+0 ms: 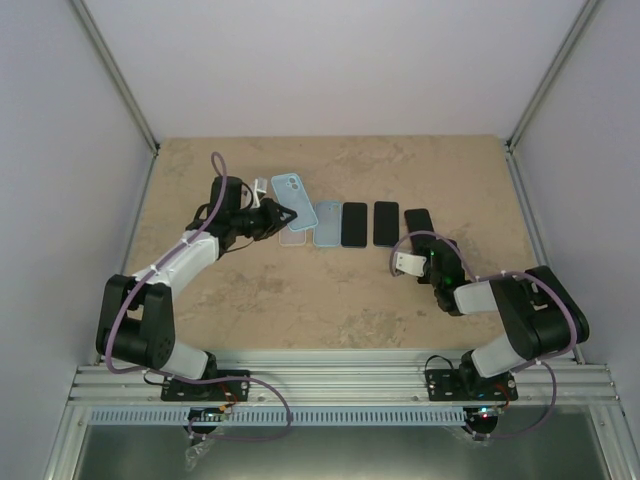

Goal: Take the phone out of the phone case
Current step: Place the phone at the center of the board.

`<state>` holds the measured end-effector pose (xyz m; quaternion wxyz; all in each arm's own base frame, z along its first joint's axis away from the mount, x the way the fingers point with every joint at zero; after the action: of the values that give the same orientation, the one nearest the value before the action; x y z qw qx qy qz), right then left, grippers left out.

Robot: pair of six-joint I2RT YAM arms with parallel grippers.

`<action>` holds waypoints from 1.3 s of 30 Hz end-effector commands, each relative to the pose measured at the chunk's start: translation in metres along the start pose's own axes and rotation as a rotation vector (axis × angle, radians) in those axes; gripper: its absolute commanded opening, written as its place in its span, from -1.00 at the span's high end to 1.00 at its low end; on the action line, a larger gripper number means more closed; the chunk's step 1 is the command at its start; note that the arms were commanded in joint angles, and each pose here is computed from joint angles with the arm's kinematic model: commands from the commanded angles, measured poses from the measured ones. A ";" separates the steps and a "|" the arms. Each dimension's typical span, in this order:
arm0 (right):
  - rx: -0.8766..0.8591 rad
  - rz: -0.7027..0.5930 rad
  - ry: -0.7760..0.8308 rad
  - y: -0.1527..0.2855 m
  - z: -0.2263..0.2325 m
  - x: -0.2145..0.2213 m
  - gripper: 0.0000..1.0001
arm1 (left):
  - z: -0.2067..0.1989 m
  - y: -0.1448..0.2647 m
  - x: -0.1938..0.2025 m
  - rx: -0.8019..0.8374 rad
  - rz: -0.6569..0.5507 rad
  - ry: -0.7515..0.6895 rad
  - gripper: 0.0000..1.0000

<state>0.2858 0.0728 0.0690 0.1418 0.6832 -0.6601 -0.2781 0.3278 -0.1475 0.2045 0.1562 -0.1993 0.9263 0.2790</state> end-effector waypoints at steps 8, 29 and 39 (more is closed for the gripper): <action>0.001 -0.025 -0.004 -0.014 -0.015 -0.011 0.21 | -0.009 0.002 -0.010 0.001 -0.018 -0.047 1.00; -0.325 -0.102 -0.137 -0.004 -0.037 -0.029 -0.70 | -0.007 -0.001 -0.015 -0.048 0.037 -0.134 1.00; -0.338 -0.282 -0.362 0.038 -0.096 -0.060 -0.94 | -0.003 0.002 -0.021 -0.098 0.133 -0.263 1.00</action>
<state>0.3167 0.1053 0.1519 0.1308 0.6802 -0.5543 -0.4615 0.3442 -0.1467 0.2198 0.2307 -0.1456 0.8993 0.3419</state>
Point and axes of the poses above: each gripper's point midway between its finger pads, its own y axis back along the fingers, its own z axis along the line the jaws close on, x = y × z, the point moved 7 cm from there along y, back along the fingers, and after that the axes turned 7 degrees about -y, right-handed, at the moved point
